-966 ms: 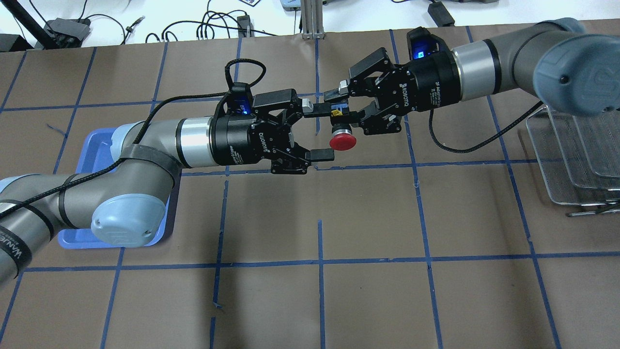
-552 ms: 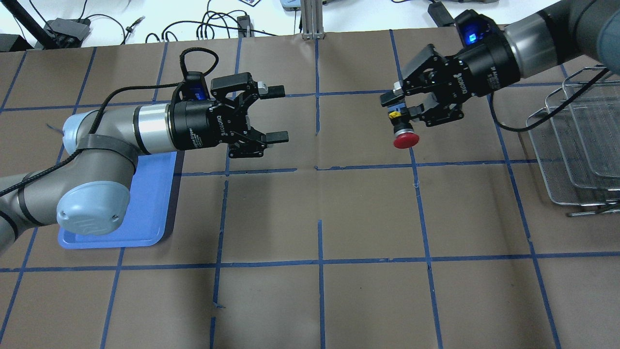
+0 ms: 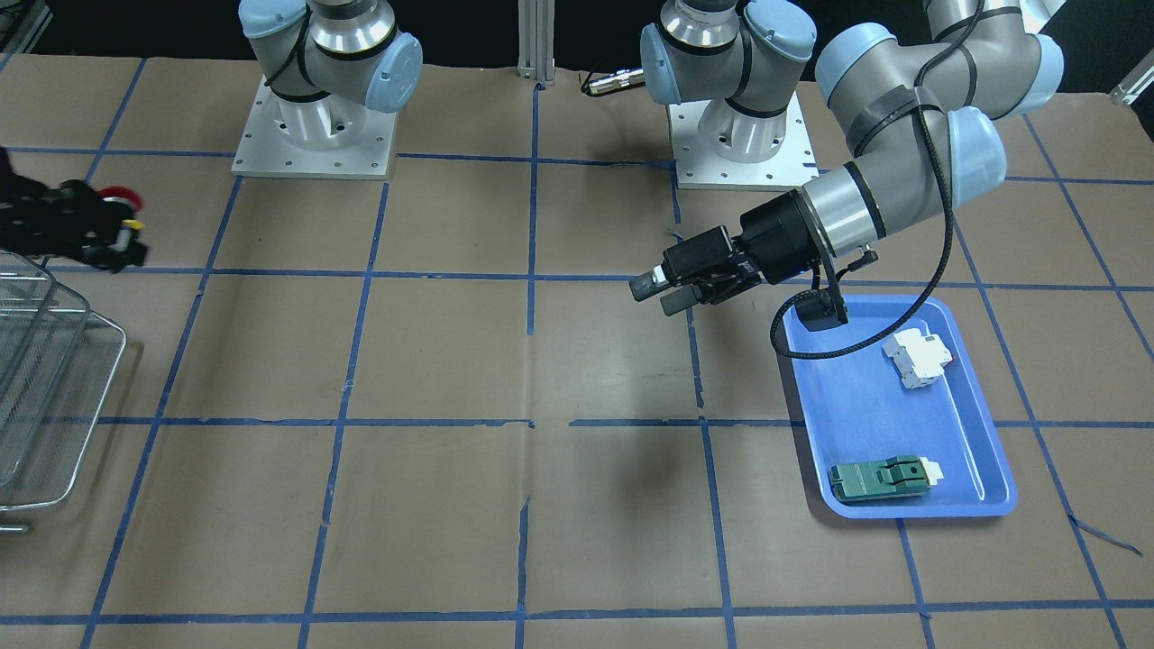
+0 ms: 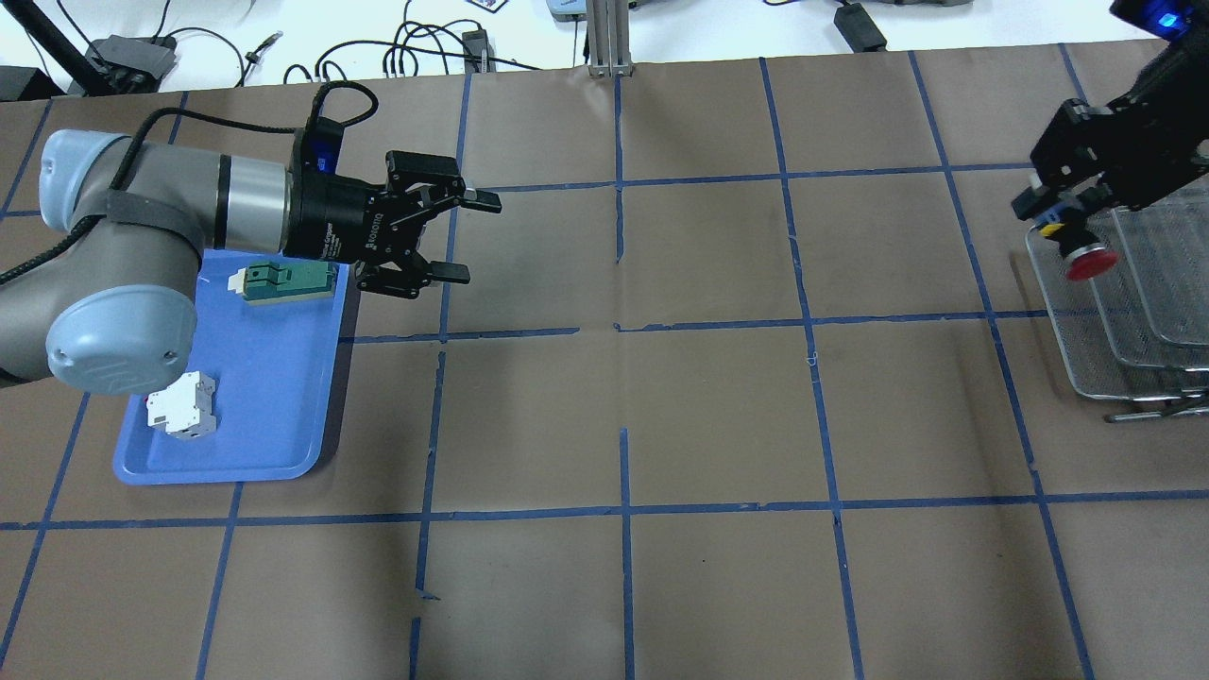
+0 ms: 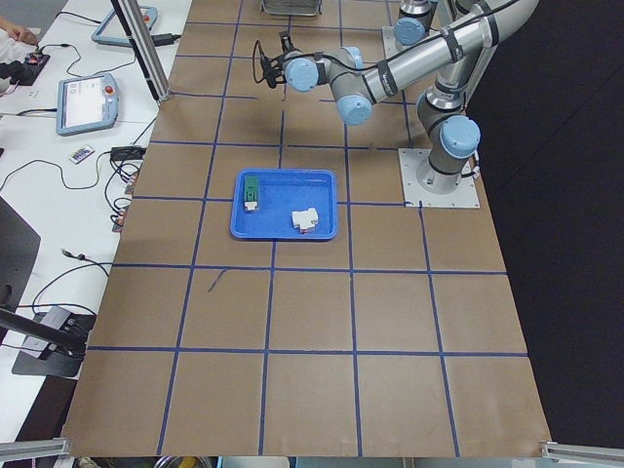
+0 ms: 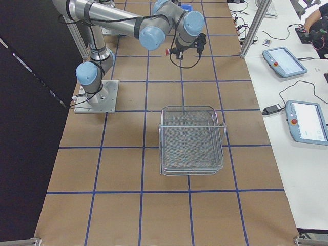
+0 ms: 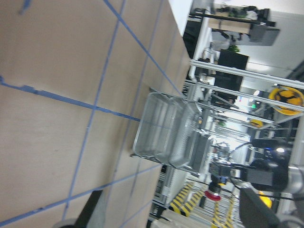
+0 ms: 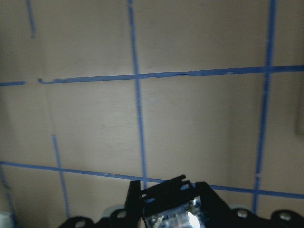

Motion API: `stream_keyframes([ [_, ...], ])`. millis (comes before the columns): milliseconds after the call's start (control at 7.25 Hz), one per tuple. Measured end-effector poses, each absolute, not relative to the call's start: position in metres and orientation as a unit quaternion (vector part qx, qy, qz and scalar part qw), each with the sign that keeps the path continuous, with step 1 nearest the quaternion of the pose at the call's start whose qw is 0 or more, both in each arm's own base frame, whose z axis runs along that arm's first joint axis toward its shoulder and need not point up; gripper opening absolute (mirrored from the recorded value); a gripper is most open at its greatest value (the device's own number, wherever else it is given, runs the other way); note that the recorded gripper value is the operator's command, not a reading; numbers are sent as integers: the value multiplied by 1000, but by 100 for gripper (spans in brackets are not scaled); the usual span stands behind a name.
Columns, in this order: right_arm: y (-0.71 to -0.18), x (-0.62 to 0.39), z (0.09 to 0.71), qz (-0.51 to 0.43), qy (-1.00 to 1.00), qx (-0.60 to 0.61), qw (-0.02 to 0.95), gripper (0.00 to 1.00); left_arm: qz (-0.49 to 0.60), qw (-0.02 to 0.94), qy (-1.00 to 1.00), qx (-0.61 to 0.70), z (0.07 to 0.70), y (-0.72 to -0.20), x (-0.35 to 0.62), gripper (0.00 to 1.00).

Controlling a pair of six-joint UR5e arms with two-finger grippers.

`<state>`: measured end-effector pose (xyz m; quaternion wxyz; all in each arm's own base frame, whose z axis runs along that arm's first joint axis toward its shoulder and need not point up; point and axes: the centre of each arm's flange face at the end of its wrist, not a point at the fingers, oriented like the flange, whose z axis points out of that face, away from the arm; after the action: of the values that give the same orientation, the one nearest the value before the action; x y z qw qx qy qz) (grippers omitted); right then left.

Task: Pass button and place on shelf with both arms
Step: 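Lower the button into the mesh basket with the right gripper while the left arm retracts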

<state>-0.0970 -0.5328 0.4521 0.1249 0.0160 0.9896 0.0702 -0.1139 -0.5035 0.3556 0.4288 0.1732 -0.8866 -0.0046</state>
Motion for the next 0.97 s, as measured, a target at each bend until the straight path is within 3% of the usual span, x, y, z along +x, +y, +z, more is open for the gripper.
stream_keyframes([
  [414, -570, -194, 438, 39, 994, 2, -99, 28, 31, 200, -970, 135, 398, -505, -117, 100],
  [552, -573, -223, 425, 40, 992, 7, -116, 38, 30, 131, -983, 125, 423, -506, -113, 100],
  [690, -573, -242, 415, 44, 992, 10, -119, 80, 25, 72, -991, 109, 447, -506, -111, 100],
  [828, -574, -250, 406, 44, 993, 11, -112, 100, 23, 22, -996, 87, 472, -504, -112, 100],
  [966, -578, -253, 398, 41, 994, 12, -98, 100, 20, -8, -997, 68, 493, -501, -113, 100],
])
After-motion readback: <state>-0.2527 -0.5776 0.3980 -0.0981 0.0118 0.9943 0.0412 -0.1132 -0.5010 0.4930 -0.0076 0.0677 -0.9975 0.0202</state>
